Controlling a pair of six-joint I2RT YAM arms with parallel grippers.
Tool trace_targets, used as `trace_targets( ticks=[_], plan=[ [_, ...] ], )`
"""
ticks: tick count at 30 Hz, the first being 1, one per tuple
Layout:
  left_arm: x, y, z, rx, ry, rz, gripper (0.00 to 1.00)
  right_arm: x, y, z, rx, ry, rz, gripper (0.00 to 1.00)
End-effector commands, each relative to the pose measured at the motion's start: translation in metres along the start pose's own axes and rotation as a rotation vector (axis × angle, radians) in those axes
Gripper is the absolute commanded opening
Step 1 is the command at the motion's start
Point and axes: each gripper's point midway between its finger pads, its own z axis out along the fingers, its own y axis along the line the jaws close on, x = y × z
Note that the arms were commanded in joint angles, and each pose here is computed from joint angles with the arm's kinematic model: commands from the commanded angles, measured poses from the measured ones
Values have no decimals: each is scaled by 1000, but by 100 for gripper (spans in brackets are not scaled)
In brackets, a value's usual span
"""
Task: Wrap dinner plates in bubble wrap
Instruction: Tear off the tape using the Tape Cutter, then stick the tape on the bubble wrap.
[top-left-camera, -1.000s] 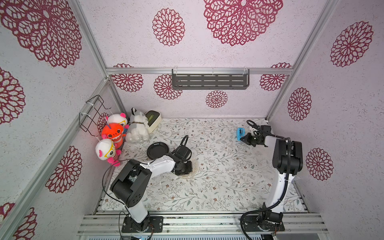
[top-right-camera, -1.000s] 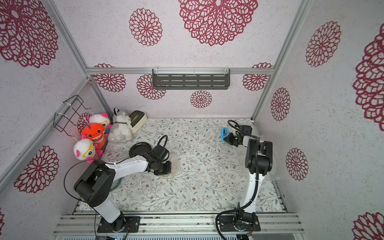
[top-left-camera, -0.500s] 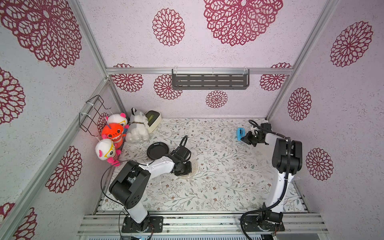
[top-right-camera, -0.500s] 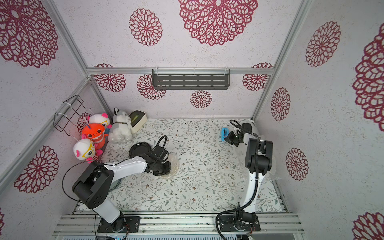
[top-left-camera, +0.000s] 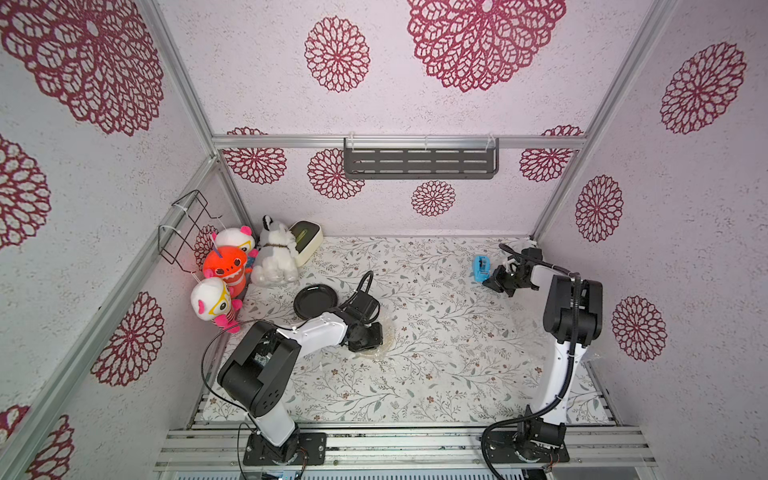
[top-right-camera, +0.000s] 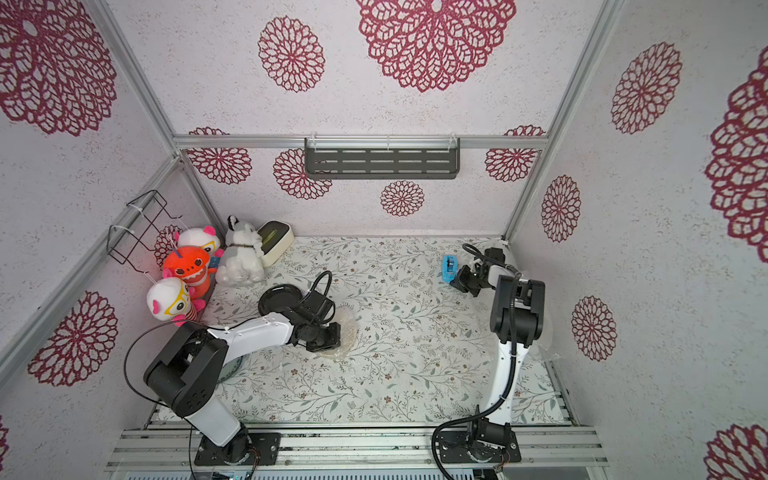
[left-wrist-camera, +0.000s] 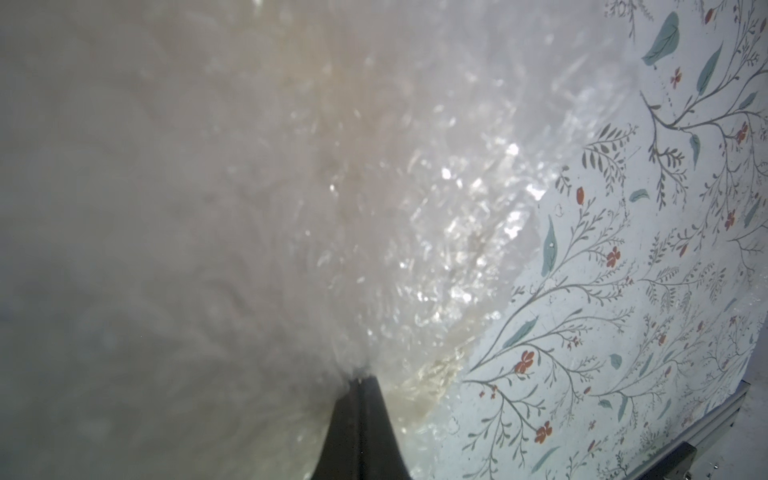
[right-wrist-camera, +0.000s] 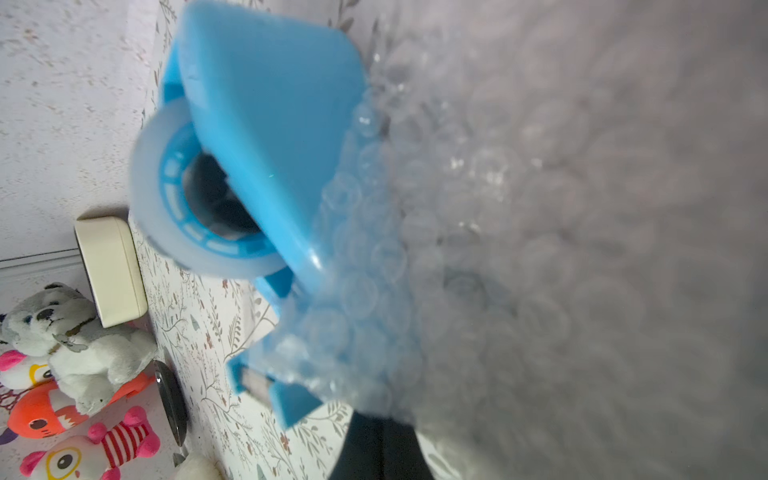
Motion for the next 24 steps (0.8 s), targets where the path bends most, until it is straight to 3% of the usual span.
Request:
trace_targets(
  ticks=[1, 6, 13, 17, 24],
  plan=[
    [-11, 7, 8, -10, 6, -19, 0, 0, 54, -46, -31, -90, -172, 0],
    [-16, 2, 3, 30, -27, -17, 0, 67, 132, -85, -93, -100, -520, 0],
    [-14, -5, 0, 132, -44, 10, 0, 223, 201, -91, -357, 114, -882, 0],
    [-11, -6, 2, 160, -57, 42, 0, 277, 224, -83, -464, 249, -1011, 0],
    [-12, -11, -6, 213, -118, 81, 0, 328, 242, -61, -585, 491, -1114, 0]
  ],
)
